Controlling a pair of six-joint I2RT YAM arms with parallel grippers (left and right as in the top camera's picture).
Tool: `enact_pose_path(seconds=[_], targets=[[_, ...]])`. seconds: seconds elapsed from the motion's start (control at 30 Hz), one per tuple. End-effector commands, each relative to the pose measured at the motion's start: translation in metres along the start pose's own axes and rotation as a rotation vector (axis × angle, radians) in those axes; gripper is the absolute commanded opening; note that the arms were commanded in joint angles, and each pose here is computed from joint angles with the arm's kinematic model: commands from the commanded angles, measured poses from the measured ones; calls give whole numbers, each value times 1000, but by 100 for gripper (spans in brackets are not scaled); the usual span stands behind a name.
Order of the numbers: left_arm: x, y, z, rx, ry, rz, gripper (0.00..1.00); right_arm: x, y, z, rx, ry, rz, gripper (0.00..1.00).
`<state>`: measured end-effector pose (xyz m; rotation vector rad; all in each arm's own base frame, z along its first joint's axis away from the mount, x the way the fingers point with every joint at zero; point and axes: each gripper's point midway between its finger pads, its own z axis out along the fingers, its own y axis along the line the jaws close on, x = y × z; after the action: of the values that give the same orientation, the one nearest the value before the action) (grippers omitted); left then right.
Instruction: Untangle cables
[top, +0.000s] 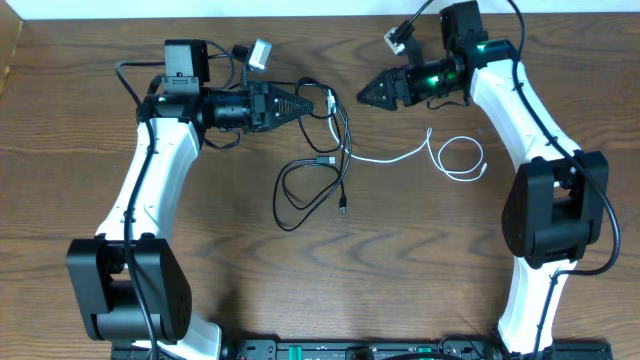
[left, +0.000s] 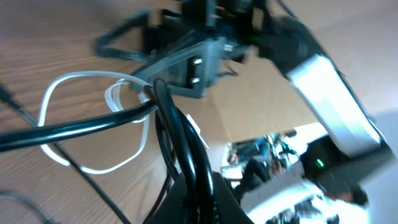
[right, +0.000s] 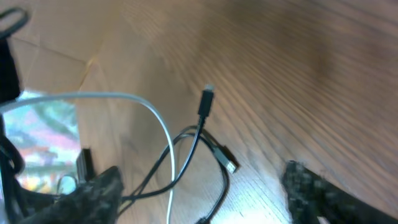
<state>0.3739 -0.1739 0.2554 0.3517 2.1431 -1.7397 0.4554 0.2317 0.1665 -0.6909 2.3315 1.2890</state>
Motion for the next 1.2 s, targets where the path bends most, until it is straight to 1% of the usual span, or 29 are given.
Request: enact_pose_path(seconds=[0.0, 0.1, 0.3, 0.4, 0.53, 0.57, 0.6, 0.67, 0.7, 0.77, 0.8, 0.83, 0.87, 0.9, 0.93, 0.97, 1.07, 1.1, 1.17], targets=[[5, -29, -3, 144, 20, 129, 7, -12, 43, -13, -148, -52, -194, 86], [5, -29, -3, 144, 21, 117, 8, -7, 57, -9, -204, -49, -278, 91], [5, -29, -3, 143, 23, 85, 7, 1, 79, 12, -246, -14, -373, 90], [5, -29, -3, 143, 24, 68, 8, 6, 88, 21, -266, -2, -426, 87], [5, -29, -3, 142, 28, 13, 8, -1, 99, 32, -279, -25, -517, 69], [5, -29, -3, 142, 29, 2, 8, -4, 101, 33, -280, -35, -540, 67], [5, -29, -3, 142, 31, -18, 8, -10, 103, 35, -278, -56, -576, 61], [5, -29, -3, 142, 32, -39, 7, -22, 101, 36, -253, -87, -597, 52], [5, -29, -3, 142, 32, -40, 8, -27, 100, 36, -238, -99, -598, 50], [5, -29, -3, 141, 32, -42, 7, -38, 94, 35, -196, -124, -589, 33], [5, -29, -3, 141, 32, -42, 7, -42, 88, 33, -167, -132, -570, 17], [5, -29, -3, 140, 32, -42, 7, -44, 82, 32, -140, -132, -542, 5], [4, -27, -2, 129, 29, -43, 7, -46, 71, 30, -95, -128, -492, 1], [4, -25, -2, 115, 25, -42, 8, -46, 60, 28, -48, -121, -439, 1], [3, -21, -2, 96, 21, -46, 7, -45, 41, 24, 38, -107, -348, 1], [1, -12, -1, 41, 7, -69, 8, -38, 9, 15, 184, -80, -216, 1], [-3, 6, -1, -65, -23, -118, 7, -19, -44, -11, 428, -31, -24, 1], [-4, 9, -2, -81, -28, -126, 7, -13, -55, -19, 485, -21, 25, 1], [-5, 14, -2, -109, -36, -128, 7, 7, -86, -46, 642, 3, 184, 1]])
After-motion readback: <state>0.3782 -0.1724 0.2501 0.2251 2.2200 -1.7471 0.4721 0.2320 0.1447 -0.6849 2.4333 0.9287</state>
